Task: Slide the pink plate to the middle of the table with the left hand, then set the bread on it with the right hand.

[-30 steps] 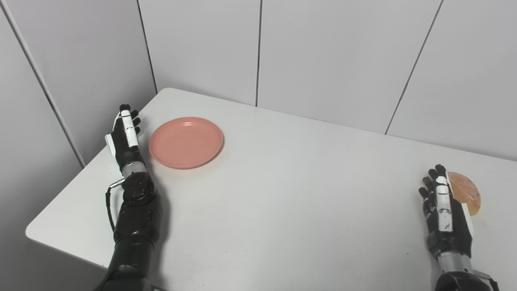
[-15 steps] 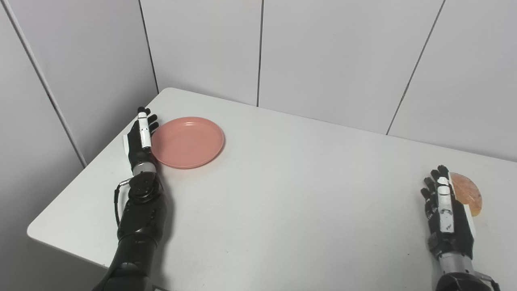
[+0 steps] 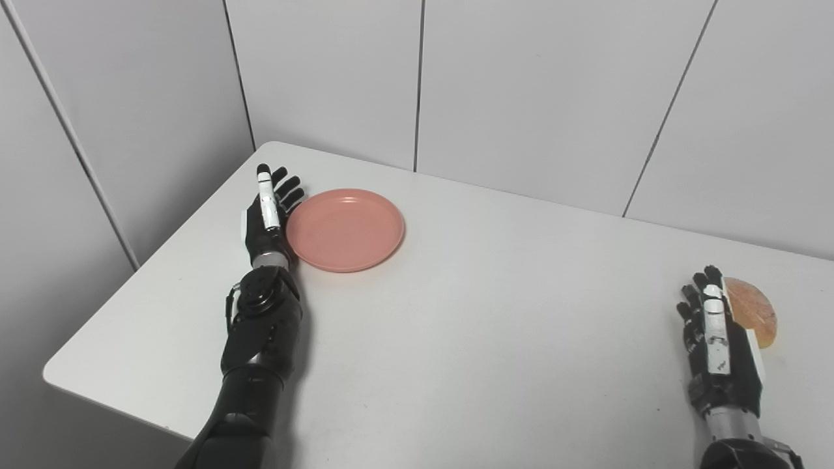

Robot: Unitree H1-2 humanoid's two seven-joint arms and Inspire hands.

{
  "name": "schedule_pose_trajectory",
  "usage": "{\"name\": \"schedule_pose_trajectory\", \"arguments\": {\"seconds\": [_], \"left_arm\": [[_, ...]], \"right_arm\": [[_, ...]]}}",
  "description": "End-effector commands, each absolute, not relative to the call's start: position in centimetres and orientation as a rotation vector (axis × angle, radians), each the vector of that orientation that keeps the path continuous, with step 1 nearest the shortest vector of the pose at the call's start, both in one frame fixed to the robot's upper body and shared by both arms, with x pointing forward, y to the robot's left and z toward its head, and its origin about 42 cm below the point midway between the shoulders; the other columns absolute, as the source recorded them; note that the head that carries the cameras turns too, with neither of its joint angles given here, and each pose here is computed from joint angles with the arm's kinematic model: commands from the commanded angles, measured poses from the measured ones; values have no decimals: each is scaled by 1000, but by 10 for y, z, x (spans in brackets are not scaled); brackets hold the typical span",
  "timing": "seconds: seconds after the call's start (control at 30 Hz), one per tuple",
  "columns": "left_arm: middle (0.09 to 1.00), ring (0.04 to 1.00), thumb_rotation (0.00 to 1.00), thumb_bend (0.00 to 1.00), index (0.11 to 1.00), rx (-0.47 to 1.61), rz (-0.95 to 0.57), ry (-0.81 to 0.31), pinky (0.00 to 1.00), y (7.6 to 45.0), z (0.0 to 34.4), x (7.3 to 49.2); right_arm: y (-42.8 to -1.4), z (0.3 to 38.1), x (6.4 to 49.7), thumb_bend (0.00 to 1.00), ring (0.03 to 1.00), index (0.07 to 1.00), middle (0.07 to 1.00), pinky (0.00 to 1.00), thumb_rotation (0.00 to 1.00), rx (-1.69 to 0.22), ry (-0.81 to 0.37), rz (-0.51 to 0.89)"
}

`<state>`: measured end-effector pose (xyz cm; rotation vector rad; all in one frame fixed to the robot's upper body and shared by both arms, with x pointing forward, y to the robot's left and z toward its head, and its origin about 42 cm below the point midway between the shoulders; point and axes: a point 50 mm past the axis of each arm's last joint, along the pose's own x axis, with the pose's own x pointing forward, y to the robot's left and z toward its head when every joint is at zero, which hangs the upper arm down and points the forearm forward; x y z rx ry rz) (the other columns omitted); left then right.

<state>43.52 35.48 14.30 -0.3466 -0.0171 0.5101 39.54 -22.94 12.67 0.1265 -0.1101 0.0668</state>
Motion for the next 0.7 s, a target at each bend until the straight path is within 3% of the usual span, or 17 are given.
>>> {"name": "schedule_pose_trajectory", "arguments": {"seconds": [0.0,0.67], "left_arm": [[771,788,1000,549,771,-356,456,-17,791,342,151,444],[792,810,1000,541,772,-230,268,65,815,283,140,448]], "right_arm": [[-226,148,403,614,989,1000,1000,1000,881,139,-194,75],[-218,152,406,622,975,1000,1000,1000,856,163,-199,60]]}}
